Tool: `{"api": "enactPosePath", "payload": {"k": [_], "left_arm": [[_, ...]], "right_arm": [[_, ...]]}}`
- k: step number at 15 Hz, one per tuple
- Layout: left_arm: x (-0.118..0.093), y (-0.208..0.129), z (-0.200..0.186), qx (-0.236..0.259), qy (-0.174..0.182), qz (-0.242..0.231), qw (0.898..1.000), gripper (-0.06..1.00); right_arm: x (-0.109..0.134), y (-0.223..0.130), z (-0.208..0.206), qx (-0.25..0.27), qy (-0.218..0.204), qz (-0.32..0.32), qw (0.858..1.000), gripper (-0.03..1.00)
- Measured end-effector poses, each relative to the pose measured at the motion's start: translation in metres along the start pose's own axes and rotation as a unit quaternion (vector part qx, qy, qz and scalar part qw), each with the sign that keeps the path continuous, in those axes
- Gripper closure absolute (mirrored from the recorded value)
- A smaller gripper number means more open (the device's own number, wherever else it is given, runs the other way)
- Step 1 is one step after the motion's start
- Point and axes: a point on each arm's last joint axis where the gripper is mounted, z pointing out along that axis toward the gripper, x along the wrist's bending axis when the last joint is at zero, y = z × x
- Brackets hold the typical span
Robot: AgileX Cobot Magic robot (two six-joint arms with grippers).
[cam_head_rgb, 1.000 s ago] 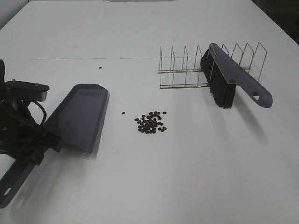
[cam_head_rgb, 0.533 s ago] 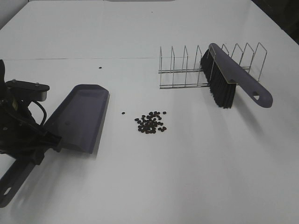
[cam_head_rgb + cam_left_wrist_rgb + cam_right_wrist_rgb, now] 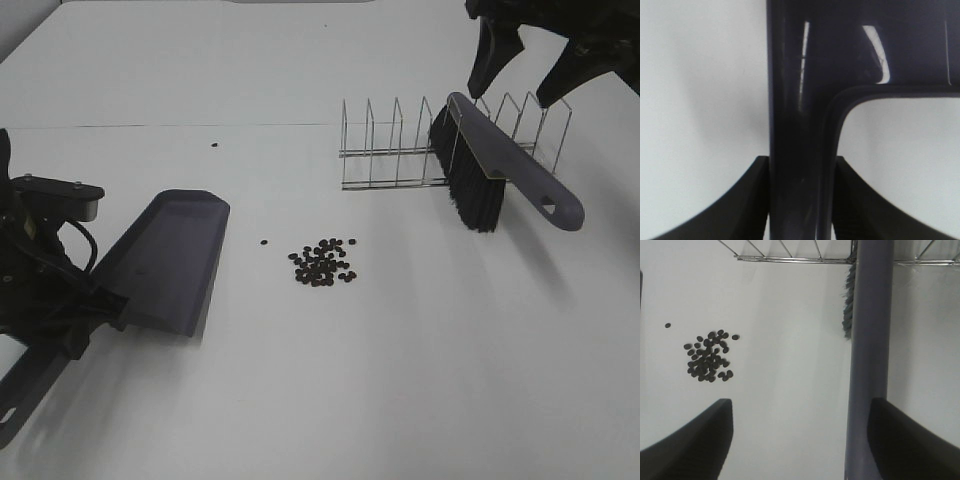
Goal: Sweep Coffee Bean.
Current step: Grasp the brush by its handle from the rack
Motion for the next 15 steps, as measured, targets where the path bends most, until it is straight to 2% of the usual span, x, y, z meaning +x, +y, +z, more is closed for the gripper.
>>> {"api": "enactPosePath", "payload": {"k": [3,6,8,15], "left_arm": [[0.000,-0.001,0.000,0.005,0.001,0.000,1.000,0.64],[0.000,-0.001,0.000,0.006,0.002,0.000,1.000,0.64],[0.000,-0.001,0.000,0.006,0.002,0.000,1.000,0.64],[0.000,-0.001,0.000,0.006,0.002,0.000,1.000,0.64]], "right_arm": [[-0.007,0.024,0.035,0.011,-0.013,-0.003,1.000,0.33],[-0.016,0.041,0.058,0.012,-0.043,-0.014,0.999,0.33],[-0.021,0.043,0.066,0.018,-0.061,-0.019,0.998,0.33],[-0.033,0.039,0.119,0.073,-0.066,-0.014,0.995,0.34]]}}
